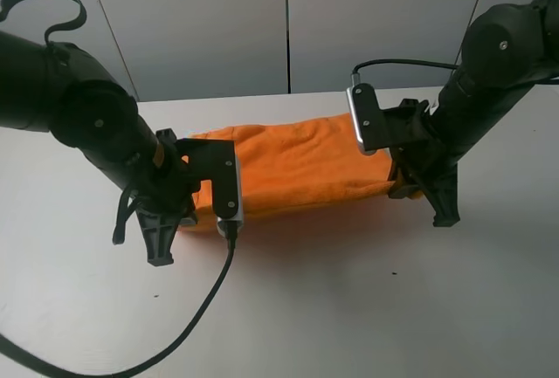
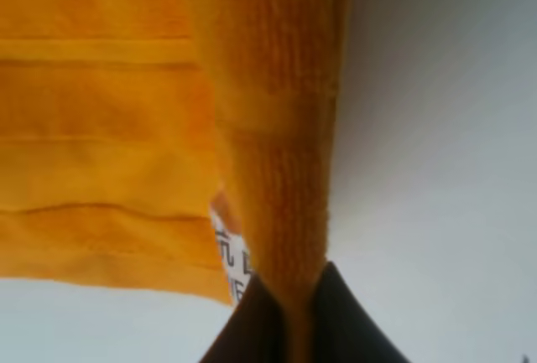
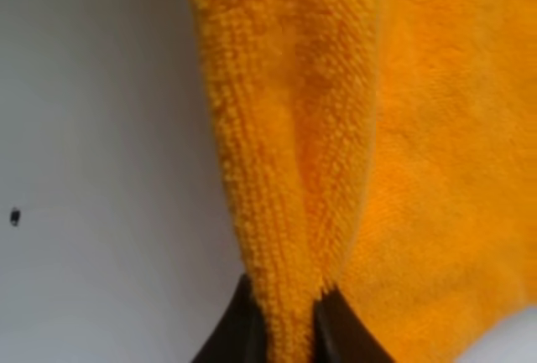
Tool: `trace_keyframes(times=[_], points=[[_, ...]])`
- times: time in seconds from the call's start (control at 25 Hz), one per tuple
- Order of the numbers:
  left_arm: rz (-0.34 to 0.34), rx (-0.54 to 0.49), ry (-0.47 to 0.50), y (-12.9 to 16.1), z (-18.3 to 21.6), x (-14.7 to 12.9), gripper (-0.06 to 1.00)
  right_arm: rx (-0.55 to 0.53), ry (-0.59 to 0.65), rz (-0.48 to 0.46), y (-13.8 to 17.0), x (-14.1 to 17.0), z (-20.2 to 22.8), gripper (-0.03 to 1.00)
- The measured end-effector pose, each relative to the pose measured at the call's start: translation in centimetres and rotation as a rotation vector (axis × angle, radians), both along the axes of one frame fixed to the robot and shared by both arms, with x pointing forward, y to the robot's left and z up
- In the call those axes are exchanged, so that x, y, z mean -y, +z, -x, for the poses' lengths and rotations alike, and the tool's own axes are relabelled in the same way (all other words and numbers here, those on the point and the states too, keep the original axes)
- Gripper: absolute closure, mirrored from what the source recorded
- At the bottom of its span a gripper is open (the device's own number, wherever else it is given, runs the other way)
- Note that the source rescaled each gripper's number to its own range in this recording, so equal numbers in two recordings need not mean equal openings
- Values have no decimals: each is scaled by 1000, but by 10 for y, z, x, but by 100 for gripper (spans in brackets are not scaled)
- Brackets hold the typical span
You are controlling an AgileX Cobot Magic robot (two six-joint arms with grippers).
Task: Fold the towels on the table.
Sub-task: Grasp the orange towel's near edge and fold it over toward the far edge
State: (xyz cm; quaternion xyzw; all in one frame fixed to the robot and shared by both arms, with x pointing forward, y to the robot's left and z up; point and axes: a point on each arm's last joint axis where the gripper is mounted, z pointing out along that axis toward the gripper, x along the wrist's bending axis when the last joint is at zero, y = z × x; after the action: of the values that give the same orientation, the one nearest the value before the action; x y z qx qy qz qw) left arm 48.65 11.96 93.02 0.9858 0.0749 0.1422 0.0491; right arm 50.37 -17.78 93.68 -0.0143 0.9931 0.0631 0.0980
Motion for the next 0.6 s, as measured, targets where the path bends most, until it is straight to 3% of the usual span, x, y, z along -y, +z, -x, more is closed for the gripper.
trace_keyframes(times=[0.6], points=[[-33, 194, -22, 36, -44, -9, 94, 143, 36, 3, 28, -11, -32, 97]])
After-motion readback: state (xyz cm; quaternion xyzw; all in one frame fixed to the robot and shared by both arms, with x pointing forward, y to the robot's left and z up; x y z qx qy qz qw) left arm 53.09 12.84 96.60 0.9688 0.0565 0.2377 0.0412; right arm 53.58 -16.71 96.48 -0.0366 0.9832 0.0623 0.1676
